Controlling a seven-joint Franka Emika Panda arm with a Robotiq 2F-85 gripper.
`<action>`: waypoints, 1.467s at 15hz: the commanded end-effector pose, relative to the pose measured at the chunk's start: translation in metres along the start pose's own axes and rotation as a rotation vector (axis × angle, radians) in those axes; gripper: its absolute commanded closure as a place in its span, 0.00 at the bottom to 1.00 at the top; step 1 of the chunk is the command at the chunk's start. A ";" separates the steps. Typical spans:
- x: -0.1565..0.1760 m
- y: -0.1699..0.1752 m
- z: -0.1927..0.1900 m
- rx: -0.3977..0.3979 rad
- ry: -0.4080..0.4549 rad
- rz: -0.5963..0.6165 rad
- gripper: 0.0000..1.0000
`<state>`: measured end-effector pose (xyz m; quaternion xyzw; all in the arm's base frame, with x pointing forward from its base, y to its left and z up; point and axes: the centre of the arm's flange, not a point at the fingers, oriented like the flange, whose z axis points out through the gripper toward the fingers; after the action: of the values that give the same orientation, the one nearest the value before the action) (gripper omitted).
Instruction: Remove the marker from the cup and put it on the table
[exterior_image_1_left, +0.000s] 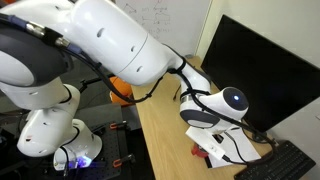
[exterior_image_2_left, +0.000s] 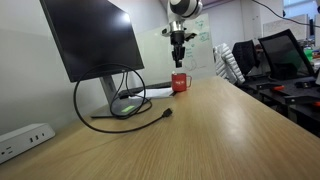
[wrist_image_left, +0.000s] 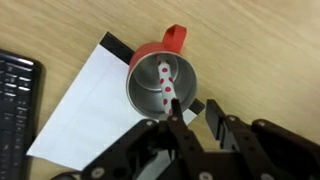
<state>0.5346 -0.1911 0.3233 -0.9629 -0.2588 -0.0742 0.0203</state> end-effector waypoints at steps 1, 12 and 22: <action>-0.006 0.002 0.002 -0.015 0.033 0.009 0.62; 0.002 0.017 0.035 -0.021 0.003 0.008 0.61; 0.012 0.028 0.065 -0.019 -0.030 -0.023 0.90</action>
<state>0.5600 -0.2004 0.2655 -0.9640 -0.2586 -0.0600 0.0157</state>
